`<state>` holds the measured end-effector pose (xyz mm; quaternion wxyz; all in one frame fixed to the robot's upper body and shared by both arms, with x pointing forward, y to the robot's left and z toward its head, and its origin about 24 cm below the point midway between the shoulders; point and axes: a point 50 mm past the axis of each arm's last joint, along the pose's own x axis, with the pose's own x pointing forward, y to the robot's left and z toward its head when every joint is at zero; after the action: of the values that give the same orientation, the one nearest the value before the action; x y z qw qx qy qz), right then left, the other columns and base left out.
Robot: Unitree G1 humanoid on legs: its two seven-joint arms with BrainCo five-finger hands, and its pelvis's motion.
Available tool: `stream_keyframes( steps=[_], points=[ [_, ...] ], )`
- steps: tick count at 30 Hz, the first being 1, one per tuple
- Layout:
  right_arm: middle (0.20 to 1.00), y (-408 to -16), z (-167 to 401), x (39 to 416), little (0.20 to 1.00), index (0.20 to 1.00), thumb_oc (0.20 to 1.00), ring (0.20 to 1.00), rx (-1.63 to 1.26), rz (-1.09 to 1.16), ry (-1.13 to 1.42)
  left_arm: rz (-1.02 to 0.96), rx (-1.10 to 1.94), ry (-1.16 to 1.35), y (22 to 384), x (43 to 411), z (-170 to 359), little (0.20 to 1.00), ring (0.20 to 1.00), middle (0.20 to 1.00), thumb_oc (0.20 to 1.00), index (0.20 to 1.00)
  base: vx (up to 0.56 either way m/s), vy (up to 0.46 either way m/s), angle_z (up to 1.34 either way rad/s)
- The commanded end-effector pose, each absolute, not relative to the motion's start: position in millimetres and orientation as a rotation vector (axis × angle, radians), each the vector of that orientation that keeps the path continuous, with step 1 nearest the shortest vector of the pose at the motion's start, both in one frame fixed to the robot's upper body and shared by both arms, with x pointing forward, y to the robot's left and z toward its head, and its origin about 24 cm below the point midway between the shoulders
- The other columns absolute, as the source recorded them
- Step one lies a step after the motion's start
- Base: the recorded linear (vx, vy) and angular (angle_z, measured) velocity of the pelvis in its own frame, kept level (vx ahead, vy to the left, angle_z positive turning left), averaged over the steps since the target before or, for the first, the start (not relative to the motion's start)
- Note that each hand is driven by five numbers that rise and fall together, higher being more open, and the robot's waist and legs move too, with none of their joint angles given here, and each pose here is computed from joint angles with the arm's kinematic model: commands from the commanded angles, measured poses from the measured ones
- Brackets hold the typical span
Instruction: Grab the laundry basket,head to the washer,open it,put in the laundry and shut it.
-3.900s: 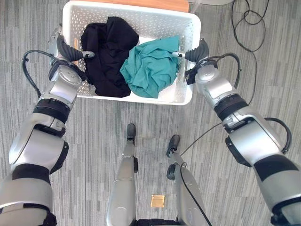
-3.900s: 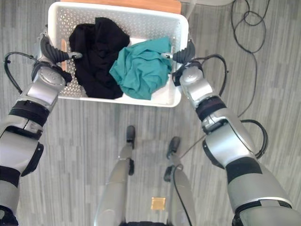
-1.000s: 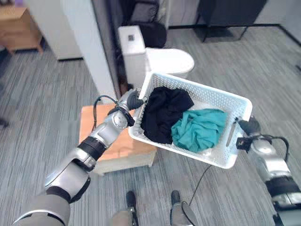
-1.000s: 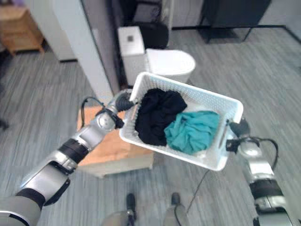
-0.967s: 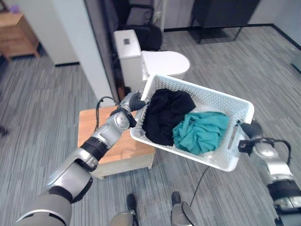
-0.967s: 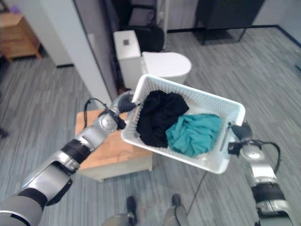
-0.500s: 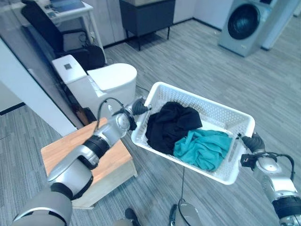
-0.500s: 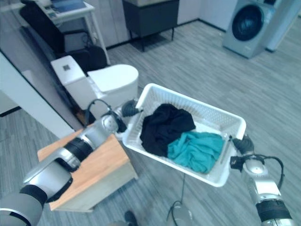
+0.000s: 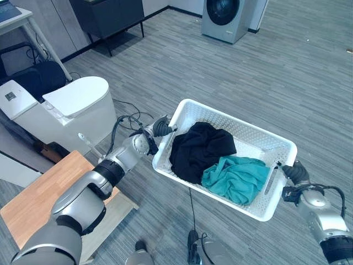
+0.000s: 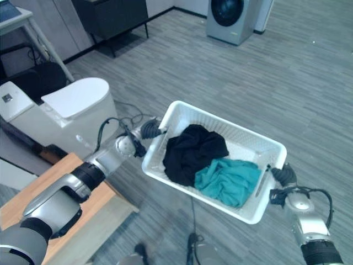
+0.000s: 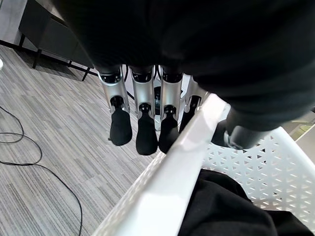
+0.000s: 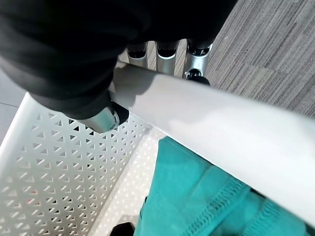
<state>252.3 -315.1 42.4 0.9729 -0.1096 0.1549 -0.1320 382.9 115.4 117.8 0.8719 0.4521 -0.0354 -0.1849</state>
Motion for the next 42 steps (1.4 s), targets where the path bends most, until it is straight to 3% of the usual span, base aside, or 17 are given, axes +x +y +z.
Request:
stream_keyframes(
  steps=[1, 13, 17, 25, 42],
  points=[
    [0.200, -335, 75, 253, 0.200, 0.200, 0.200, 0.200, -0.206, -0.293, 0.169, -0.070, 0.867, -0.134, 178, 404, 179, 0.200, 0.200, 0.200, 0.200, 0.200, 0.02, -0.113, -0.05],
    [0.200, -297, 77, 273, 0.200, 0.200, 0.200, 0.200, -0.145, -0.131, 0.132, 0.004, 0.855, -0.076, 221, 393, 173, 0.200, 0.200, 0.200, 0.200, 0.200, 0.13, -0.079, -0.44],
    [0.200, -276, 71, 286, 0.200, 0.200, 0.200, 0.200, -0.126, -0.052, 0.148, 0.094, 0.821, -0.031, 259, 381, 170, 0.200, 0.200, 0.200, 0.200, 0.200, 0.86, 0.003, -0.66],
    [0.200, -251, 69, 289, 0.200, 0.200, 0.200, 0.200, -0.134, 0.015, 0.126, 0.097, 0.828, -0.034, 262, 374, 164, 0.200, 0.200, 0.200, 0.200, 0.200, 0.66, 0.085, -0.64],
    [0.200, -290, 65, 287, 0.200, 0.200, 0.200, 0.200, -0.221, -0.122, 0.204, 0.141, 0.865, -0.007, 268, 381, 165, 0.200, 0.200, 0.200, 0.200, 0.200, 0.55, -0.168, 0.38]
  ],
)
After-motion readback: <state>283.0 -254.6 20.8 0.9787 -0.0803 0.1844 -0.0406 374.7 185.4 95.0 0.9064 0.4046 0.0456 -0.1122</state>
